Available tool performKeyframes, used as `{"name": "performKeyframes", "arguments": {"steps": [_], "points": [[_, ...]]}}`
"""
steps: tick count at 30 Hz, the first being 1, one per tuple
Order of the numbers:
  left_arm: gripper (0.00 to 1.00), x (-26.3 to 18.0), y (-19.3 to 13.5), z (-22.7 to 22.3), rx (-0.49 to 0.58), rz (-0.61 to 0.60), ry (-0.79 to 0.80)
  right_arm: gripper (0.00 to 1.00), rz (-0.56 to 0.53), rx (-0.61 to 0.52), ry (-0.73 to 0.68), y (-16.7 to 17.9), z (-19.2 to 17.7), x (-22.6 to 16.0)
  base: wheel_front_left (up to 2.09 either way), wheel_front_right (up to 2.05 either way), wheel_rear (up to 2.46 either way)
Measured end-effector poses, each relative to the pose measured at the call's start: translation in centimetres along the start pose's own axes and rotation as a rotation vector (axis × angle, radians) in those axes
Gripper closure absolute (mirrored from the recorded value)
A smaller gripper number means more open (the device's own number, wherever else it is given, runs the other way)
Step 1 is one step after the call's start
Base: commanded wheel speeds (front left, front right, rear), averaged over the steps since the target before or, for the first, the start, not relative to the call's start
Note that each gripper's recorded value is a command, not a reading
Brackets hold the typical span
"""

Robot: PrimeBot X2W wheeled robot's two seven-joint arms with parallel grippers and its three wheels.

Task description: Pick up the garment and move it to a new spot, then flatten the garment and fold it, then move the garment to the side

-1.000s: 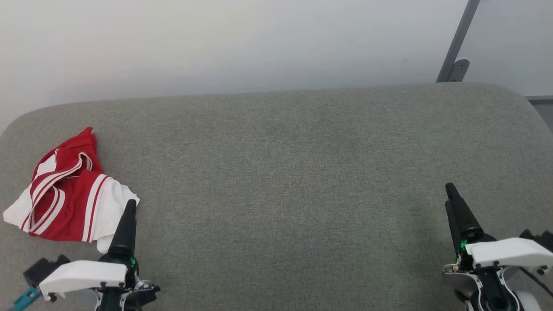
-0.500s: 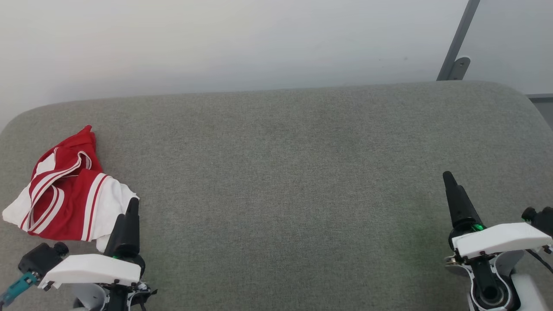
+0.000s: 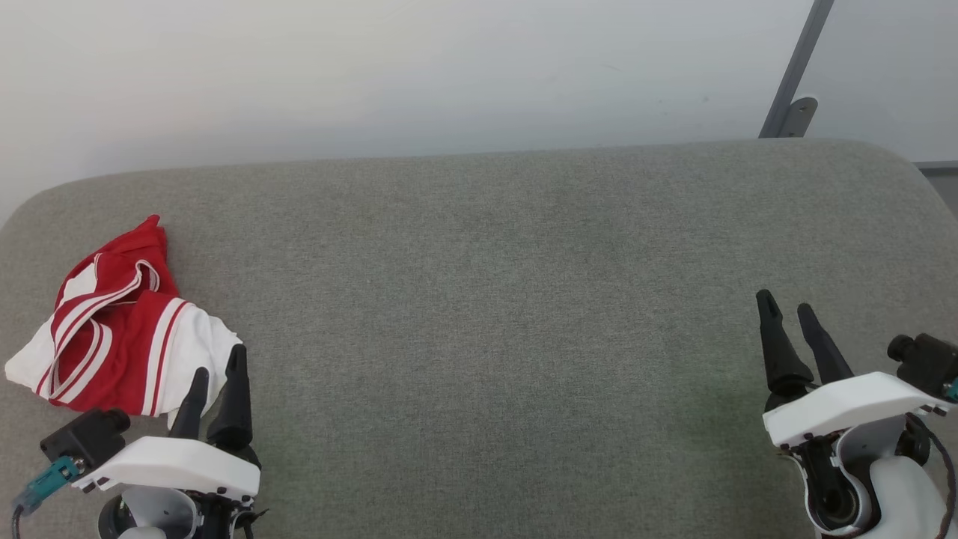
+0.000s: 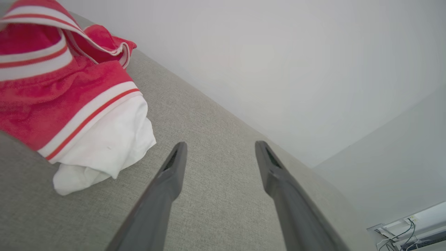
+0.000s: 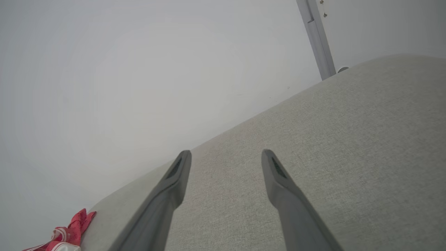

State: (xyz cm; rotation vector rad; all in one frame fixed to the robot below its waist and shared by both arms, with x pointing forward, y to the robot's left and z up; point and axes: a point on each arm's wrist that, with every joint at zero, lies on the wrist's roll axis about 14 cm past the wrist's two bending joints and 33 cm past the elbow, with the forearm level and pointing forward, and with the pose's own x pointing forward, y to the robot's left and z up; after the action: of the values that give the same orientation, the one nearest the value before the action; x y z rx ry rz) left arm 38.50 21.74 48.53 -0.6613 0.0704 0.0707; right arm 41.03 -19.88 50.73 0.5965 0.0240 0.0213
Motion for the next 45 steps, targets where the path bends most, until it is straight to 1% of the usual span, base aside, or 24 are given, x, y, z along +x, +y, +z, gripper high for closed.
{"name": "performKeyframes", "arguments": {"steps": [17,28,36,41,45], "points": [[0.00,0.1,0.3,-0.1,0.227,-0.003,-0.005,0.00,0.013,-0.260,-0.027,0.1,0.7,0.6,0.00,0.00,0.00],[0.00,0.0,0.2,0.0,0.349,-0.019,-0.017,0.00,0.038,-0.380,-0.036,0.6,0.7,0.5,0.00,0.00,0.00],[0.00,-0.2,0.3,-0.1,0.419,-0.027,-0.021,0.00,0.043,-0.417,-0.051,0.7,1.0,0.7,0.00,0.00,0.00],[0.00,-0.2,0.6,0.1,0.439,-0.022,-0.032,0.00,0.044,-0.457,-0.062,0.6,1.2,0.7,0.00,0.00,0.00],[0.00,-0.3,0.7,0.3,0.486,-0.027,-0.038,0.00,0.048,-0.502,-0.070,0.6,1.4,0.7,0.00,0.00,0.00]]}}
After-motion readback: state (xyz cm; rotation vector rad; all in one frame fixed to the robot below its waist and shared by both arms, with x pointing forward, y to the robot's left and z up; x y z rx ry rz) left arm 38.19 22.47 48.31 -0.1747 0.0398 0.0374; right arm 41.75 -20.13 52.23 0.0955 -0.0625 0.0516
